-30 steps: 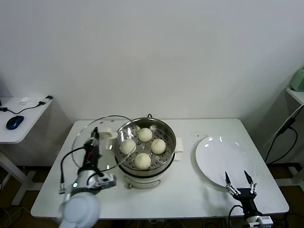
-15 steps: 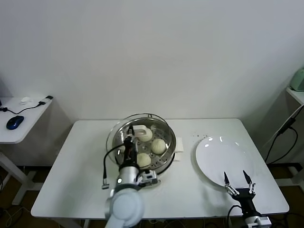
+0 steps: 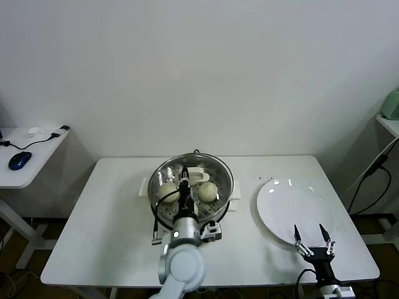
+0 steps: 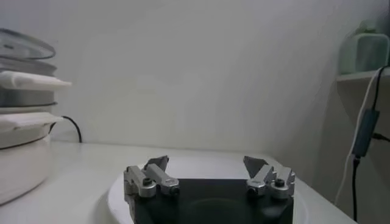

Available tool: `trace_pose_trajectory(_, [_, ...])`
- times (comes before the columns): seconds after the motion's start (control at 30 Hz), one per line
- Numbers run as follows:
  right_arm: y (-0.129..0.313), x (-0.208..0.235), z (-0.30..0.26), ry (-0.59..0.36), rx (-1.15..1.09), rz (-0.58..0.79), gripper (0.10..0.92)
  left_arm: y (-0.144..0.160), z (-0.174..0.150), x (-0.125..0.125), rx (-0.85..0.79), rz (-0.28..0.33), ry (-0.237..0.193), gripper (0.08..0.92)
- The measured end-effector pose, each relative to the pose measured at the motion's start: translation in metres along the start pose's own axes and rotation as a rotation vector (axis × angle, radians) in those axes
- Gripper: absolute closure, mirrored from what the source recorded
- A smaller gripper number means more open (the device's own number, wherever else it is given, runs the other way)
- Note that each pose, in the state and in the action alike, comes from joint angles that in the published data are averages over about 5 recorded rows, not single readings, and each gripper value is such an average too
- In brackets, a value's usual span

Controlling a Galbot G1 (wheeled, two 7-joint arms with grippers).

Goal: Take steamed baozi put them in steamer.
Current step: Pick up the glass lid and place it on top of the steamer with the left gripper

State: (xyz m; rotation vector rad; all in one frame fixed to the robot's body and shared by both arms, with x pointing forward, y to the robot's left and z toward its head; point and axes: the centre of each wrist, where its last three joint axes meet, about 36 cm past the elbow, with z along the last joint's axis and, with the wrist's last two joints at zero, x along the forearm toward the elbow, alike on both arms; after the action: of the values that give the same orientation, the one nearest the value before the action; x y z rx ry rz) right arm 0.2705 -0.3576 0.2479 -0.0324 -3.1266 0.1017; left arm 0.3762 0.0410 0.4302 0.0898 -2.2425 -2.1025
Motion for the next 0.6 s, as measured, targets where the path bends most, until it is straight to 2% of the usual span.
trace_pose_trajectory(0.6, [0.009, 0.001, 0.003, -0.044, -0.023, 0.020, 0.200, -0.018, -0.002, -0.007, -0.026, -0.002, 0.022, 0.859])
